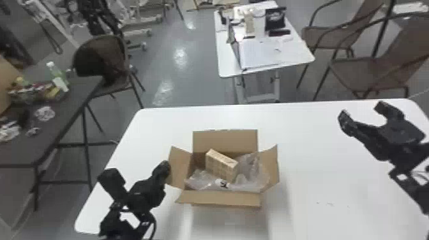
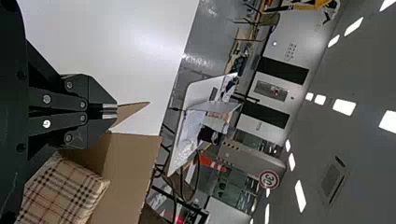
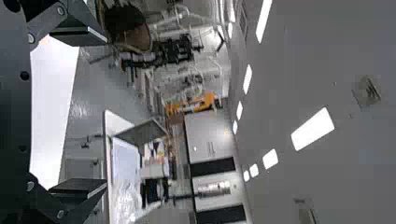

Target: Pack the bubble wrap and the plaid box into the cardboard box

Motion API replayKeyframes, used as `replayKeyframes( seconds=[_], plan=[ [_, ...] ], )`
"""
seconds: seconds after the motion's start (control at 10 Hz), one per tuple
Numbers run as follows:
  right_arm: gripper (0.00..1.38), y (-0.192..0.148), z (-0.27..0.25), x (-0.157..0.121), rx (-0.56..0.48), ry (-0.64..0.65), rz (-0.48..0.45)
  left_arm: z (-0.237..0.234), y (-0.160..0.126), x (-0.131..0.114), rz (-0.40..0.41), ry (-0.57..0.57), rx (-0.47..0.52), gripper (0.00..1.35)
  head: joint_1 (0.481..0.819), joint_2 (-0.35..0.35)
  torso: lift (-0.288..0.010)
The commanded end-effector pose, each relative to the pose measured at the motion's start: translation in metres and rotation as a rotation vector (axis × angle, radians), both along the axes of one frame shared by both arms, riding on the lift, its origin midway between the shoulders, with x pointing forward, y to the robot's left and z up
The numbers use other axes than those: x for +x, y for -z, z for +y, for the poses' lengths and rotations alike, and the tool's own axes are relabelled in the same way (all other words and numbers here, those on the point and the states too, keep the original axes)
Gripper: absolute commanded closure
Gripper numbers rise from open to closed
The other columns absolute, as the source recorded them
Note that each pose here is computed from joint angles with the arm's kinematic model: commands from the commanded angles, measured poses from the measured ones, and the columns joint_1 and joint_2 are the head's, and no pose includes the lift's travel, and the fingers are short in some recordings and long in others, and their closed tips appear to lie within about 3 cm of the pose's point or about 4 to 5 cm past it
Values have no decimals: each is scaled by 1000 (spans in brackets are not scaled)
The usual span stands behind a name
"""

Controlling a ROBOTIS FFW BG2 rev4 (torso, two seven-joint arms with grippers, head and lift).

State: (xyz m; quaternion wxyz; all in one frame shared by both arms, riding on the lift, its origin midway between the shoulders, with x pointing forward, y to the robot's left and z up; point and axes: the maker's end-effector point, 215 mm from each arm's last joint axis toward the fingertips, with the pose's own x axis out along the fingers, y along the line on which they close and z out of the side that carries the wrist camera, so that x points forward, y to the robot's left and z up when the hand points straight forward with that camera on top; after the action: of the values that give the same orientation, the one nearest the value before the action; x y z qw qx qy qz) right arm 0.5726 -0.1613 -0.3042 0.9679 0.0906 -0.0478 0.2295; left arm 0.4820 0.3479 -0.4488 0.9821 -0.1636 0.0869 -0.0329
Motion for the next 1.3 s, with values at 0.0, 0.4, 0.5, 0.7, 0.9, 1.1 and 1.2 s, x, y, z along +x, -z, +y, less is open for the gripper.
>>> replayKeyframes(
  seconds=[0.0, 0.4, 0.5, 0.7, 0.9, 1.1, 1.2],
  plan=[
    [214, 16, -31, -23, -12, 89, 0, 0, 0, -1, -3, -3, -3, 1171, 695, 198, -18],
    [214, 89, -87, -67, -87, 195, 105, 3, -2, -1, -8, -8, -6, 1171, 695, 137, -18],
    [214, 104, -106, -77, -106, 244, 109, 3, -2, -1, -9, -8, -4, 1171, 695, 129, -18],
    [214, 149, -150, -117, 13, 478, 164, 3, -3, 0, -11, -9, 0, 1171, 695, 84, -18],
    [214, 156, -154, -121, 16, 510, 179, 22, -6, -1, -25, -76, 6, 1171, 695, 51, -18],
    [214, 155, -144, -115, 7, 470, 176, 36, -4, 0, -40, -149, -32, 1171, 695, 71, -18],
    [214, 155, -143, -114, 12, 471, 177, 38, -3, -1, -62, -205, -77, 1171, 695, 89, -18]
  ],
)
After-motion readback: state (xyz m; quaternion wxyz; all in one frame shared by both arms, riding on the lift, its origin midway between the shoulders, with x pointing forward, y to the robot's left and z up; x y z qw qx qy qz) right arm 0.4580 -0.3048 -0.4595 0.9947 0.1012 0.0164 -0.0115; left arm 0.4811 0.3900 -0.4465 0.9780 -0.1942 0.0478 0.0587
